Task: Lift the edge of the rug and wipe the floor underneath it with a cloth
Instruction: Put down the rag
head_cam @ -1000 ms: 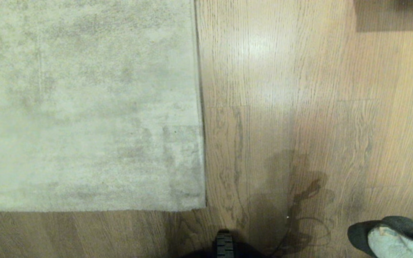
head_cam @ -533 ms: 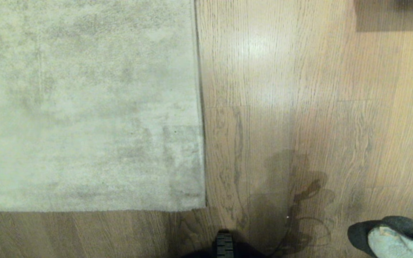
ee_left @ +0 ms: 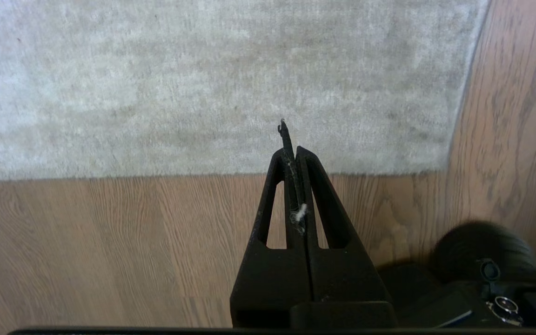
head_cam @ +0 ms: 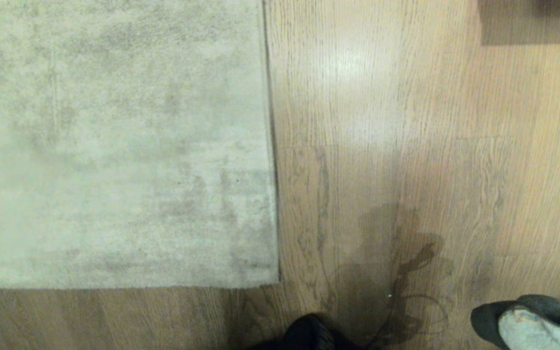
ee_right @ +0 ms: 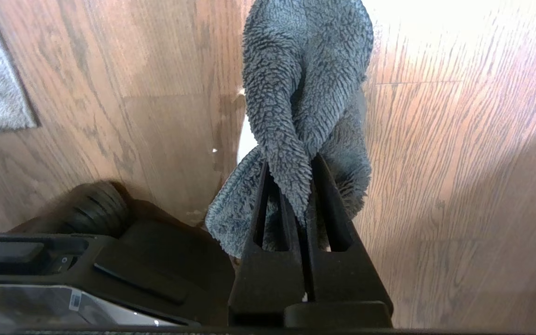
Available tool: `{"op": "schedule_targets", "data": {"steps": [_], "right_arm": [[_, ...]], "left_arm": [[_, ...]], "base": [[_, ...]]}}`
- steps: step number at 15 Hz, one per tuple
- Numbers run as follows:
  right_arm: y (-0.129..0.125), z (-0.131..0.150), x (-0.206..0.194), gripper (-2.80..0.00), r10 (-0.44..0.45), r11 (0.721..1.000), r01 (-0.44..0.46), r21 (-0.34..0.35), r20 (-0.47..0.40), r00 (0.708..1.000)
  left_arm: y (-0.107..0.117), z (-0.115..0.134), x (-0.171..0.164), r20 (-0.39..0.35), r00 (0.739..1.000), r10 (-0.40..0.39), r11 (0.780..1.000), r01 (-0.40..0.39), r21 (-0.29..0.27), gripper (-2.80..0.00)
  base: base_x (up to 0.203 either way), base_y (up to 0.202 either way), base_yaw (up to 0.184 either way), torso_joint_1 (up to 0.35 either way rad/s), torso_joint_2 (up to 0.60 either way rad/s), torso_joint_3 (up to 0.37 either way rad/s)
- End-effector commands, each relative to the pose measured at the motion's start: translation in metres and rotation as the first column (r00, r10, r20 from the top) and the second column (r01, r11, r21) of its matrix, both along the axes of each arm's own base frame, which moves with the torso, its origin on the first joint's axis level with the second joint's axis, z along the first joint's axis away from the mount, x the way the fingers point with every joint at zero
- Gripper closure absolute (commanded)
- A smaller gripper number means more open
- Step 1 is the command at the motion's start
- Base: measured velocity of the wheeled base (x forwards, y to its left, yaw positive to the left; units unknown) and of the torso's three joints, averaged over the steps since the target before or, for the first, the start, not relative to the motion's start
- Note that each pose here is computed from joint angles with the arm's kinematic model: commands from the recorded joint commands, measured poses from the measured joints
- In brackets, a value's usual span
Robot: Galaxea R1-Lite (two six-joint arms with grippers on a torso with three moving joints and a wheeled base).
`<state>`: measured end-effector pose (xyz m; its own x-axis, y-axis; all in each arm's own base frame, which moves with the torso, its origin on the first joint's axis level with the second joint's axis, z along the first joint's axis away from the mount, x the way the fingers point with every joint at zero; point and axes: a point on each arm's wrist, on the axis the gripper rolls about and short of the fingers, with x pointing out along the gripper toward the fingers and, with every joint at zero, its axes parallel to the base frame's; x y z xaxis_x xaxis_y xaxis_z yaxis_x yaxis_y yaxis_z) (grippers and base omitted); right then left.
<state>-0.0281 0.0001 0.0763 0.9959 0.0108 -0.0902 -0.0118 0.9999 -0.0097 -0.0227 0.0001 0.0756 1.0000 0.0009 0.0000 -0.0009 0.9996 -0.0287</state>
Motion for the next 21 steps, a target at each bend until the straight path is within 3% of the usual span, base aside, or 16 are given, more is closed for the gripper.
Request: {"op": "schedule_targets", "data": {"steps": [1, 21], "right_arm": [[0.0000, -0.0001, 0.0001, 0.00, 0.000, 1.000, 0.000, -0.002, -0.003, 1.000], [0.0000, -0.0001, 0.0001, 0.00, 0.002, 1.000, -0.002, -0.002, -0.003, 1.000]], "left_arm": [[0.0000, -0.0001, 0.0001, -0.002, 1.000, 0.001, 1.000, -0.001, 0.000, 0.00], [0.0001, -0.0001, 0.0001, -0.002, 1.000, 0.004, 1.000, -0.004, -0.002, 0.00]], "base": [[0.000, 0.000, 0.000, 0.000, 0.00, 0.000], [0.000, -0.176, 0.008, 0.002, 0.00, 0.004]]}}
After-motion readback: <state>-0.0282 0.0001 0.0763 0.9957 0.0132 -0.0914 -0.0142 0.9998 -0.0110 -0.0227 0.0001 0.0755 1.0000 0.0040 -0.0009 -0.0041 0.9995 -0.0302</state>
